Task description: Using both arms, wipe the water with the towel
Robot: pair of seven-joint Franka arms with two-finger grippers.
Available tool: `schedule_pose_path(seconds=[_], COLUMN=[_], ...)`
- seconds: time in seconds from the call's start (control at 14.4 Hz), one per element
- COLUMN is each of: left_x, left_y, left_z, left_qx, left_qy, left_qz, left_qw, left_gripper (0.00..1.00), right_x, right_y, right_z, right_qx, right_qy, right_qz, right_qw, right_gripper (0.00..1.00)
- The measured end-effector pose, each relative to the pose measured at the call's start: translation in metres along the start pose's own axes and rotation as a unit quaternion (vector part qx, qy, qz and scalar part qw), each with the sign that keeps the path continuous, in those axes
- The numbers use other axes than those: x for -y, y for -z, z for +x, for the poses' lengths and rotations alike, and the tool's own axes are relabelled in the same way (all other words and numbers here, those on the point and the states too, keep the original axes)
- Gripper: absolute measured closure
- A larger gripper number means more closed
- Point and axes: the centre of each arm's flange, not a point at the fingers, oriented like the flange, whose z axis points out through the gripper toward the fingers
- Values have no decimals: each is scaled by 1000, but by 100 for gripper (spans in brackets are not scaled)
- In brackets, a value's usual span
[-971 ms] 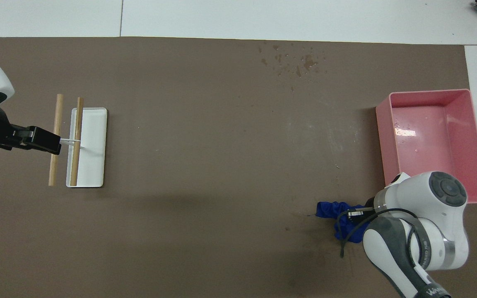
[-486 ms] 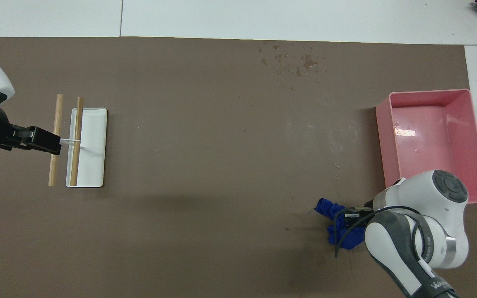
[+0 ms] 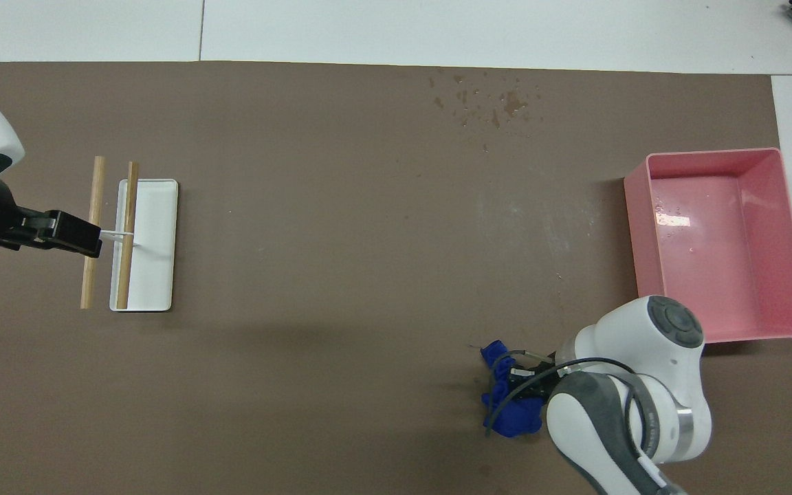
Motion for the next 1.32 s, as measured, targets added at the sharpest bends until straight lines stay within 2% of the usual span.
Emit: schedule_pose_path(seconds=[0.21, 0.35, 0.69, 1.04, 1.32], left_x=[0, 1, 8, 7, 5], left_y=[0, 0, -4, -5, -5], left_z=[0, 0, 4, 5, 5], left_qx=[0, 0, -13, -14, -14], left_qy=[0, 1, 24, 27, 25], left_qz=[0, 0, 0, 0, 0], left_qw=[1000, 1000, 1000, 1000, 1000], left_gripper=[0, 0, 0, 0, 0], right_x=[36, 35, -32, -105, -134], right_y=[-13, -14, -5, 23, 30], right_z=[-23, -23, 12, 40, 47], right_qx=[-17, -17, -16, -29, -20], right_qy=[-24, -24, 34, 101, 100], right_qz=[11, 13, 18, -12, -6], right_qw=[1000, 999, 999, 994, 995], right_gripper=[78, 78, 78, 78, 78])
